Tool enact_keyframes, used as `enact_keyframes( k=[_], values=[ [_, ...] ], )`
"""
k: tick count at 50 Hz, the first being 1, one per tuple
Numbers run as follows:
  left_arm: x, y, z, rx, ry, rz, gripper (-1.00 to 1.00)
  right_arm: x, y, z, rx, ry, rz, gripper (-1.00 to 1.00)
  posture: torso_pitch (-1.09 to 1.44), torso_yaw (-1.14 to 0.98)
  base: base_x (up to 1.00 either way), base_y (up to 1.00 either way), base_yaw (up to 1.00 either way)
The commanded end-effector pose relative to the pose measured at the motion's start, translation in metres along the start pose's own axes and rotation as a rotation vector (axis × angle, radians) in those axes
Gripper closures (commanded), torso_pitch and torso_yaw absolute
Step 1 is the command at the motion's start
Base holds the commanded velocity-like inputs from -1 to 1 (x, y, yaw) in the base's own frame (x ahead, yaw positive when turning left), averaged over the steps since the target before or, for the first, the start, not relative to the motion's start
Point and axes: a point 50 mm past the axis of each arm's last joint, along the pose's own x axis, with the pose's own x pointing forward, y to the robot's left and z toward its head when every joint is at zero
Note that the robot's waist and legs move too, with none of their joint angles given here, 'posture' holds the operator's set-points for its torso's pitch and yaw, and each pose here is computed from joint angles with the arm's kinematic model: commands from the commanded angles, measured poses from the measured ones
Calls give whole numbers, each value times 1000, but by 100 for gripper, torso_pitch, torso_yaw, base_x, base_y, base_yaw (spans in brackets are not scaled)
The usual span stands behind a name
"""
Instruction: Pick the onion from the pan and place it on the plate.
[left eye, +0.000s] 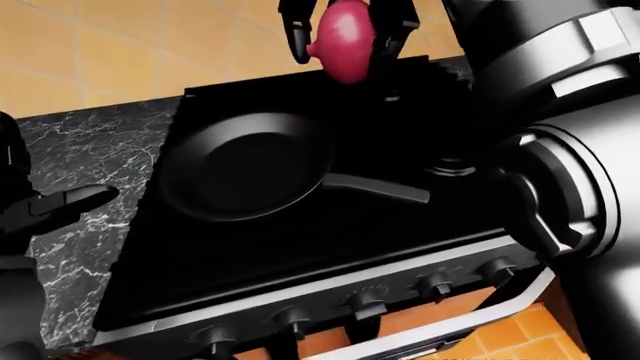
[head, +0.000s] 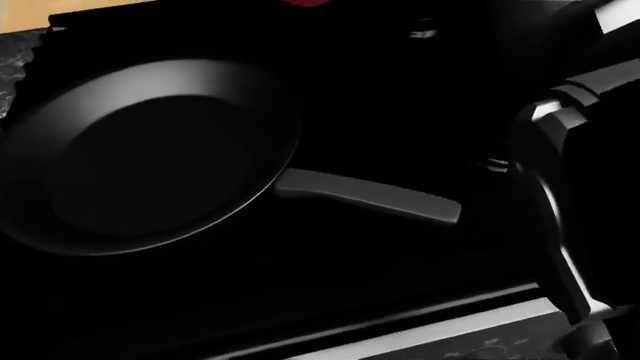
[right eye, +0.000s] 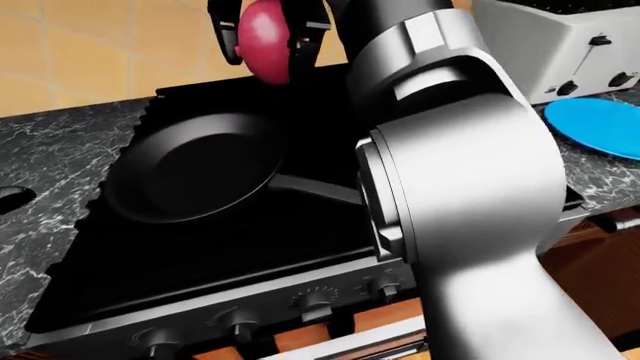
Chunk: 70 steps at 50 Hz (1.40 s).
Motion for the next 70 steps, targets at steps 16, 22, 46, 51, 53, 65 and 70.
enact_keyframes(
  k=[16, 22, 46, 51, 53, 65, 70],
  values=[
    [1, -5, 20, 7, -88, -31, -100, -23, -22, 7, -23, -11, -109, 100, 0, 0, 0, -15, 0],
    [1, -5, 28, 10, -103, -34, -100, -26, -23, 4, -19, 0, -118, 100, 0, 0, 0, -16, 0],
    [0, -9, 40, 20, -130, -47, -100, -32, -24, -6, -14, 32, -130, 100, 0, 0, 0, -15, 0],
    [-1, -9, 39, 20, -128, -49, -100, -32, -24, -8, -11, 34, -131, 100, 0, 0, 0, -16, 0],
    [-1, -9, 39, 20, -128, -49, -100, -33, -25, -8, -10, 35, -132, 100, 0, 0, 0, -15, 0],
    [-1, -9, 39, 18, -126, -51, -100, -33, -23, -12, -4, 40, -132, 100, 0, 0, 0, -16, 0],
    [-1, -9, 40, 18, -128, -52, -100, -33, -23, -12, -4, 40, -132, 100, 0, 0, 0, -18, 0]
  ],
)
